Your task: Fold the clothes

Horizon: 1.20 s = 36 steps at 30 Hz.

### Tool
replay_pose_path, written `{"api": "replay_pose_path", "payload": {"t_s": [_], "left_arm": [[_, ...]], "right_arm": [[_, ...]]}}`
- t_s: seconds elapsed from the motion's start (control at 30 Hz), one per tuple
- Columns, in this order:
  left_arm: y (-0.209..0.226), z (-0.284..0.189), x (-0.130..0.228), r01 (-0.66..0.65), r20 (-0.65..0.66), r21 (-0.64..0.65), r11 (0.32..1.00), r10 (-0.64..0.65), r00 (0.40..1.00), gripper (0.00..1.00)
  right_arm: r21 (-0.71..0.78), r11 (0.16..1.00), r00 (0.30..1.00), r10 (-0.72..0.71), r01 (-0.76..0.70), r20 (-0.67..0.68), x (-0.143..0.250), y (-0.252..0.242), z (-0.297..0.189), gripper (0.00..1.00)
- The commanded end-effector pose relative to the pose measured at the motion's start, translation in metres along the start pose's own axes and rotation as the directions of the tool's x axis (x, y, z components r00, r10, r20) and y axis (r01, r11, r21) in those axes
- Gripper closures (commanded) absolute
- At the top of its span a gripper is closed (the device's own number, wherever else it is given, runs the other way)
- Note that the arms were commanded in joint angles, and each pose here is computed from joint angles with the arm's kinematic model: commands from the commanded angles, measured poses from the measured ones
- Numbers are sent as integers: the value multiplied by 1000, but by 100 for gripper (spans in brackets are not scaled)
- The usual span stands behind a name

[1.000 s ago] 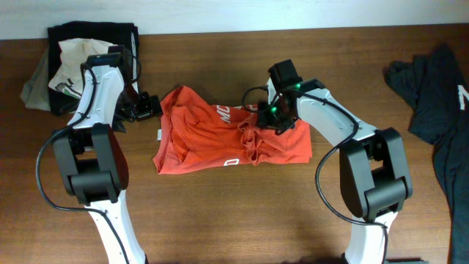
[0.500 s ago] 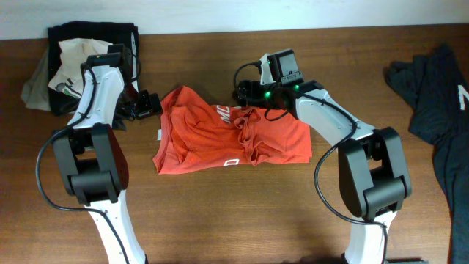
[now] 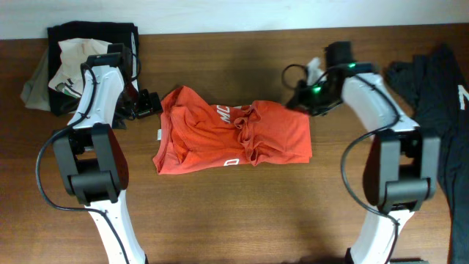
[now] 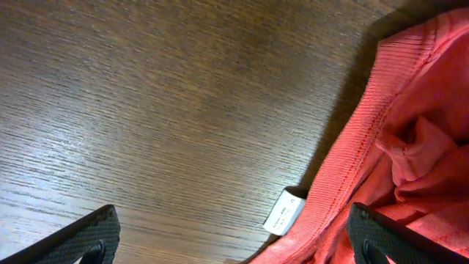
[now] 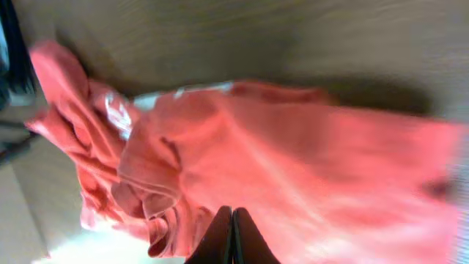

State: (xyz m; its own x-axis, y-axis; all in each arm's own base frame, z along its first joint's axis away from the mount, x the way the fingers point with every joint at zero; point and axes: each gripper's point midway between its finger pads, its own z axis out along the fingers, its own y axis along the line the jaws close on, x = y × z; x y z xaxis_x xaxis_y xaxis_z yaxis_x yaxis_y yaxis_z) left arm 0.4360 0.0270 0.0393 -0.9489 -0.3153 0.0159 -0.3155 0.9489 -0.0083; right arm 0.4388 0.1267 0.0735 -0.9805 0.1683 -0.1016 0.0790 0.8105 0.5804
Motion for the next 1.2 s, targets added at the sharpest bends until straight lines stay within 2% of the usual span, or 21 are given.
{"api": "replay_pose_path", "payload": {"t_s": [0.0,0.07,0.13,0.3,0.33,0.43,0.47,0.53,0.6,0.63,0.7,0.73,0.77,0.8,0.9,1.03,1.1,1.17], "left_arm": [[-2,5,6,-1,-29,3,1000,1,1000,1],[-1,5,10,-1,-43,0,1000,1,999,1],[-1,5,11,-3,-47,-2,1000,3,999,1],[-1,5,11,-3,-46,-2,1000,3,999,1],[-1,5,11,-3,-46,-2,1000,3,999,1],[-2,5,11,-4,-46,-2,1000,4,999,1],[-2,5,11,-4,-46,-2,1000,4,999,1],[-2,5,11,-4,-46,-1,1000,4,999,1],[-2,5,11,-4,-45,-1,1000,4,999,1],[-2,6,10,-4,-42,-1,1000,4,999,1],[-3,6,9,-5,-36,2,1000,6,999,1],[-4,6,7,-6,-29,4,1000,6,1000,1],[-4,6,6,-6,-25,4,1000,6,1000,1],[-4,6,5,-6,-22,5,1000,6,1000,1],[-5,6,5,-8,-19,6,1000,8,1000,1],[-6,6,6,-11,-23,5,1000,11,1000,1],[-6,6,6,-11,-25,4,1000,11,1000,1],[-6,6,6,-11,-25,4,1000,11,1000,1]], "right_arm": [[33,999,999,-19,20,-32,25,21,39,94],[113,994,1000,13,-10,-22,32,19,54,94],[140,990,1000,-17,20,-24,38,26,70,94],[62,986,987,-154,152,33,35,68,112,94],[24,974,971,-225,224,82,29,87,122,94],[-5,952,942,-303,307,147,12,113,108,93],[-5,953,940,-297,302,164,3,120,93,90],[18,955,941,-293,295,169,-9,120,58,76],[56,970,959,-241,235,149,-18,101,29,51],[74,978,971,-202,193,130,-20,87,21,46],[122,988,993,-99,91,63,-11,51,11,47],[148,988,999,-51,48,14,0,35,10,59],[168,985,999,-30,35,-36,13,26,12,65],[178,983,997,-33,45,-69,23,21,18,67],[178,980,980,-56,91,-191,73,19,55,66],[183,978,967,-56,104,-247,124,29,99,64],[183,973,958,-87,140,-272,146,36,114,63],[198,965,959,-119,173,-256,144,44,113,64]]}}
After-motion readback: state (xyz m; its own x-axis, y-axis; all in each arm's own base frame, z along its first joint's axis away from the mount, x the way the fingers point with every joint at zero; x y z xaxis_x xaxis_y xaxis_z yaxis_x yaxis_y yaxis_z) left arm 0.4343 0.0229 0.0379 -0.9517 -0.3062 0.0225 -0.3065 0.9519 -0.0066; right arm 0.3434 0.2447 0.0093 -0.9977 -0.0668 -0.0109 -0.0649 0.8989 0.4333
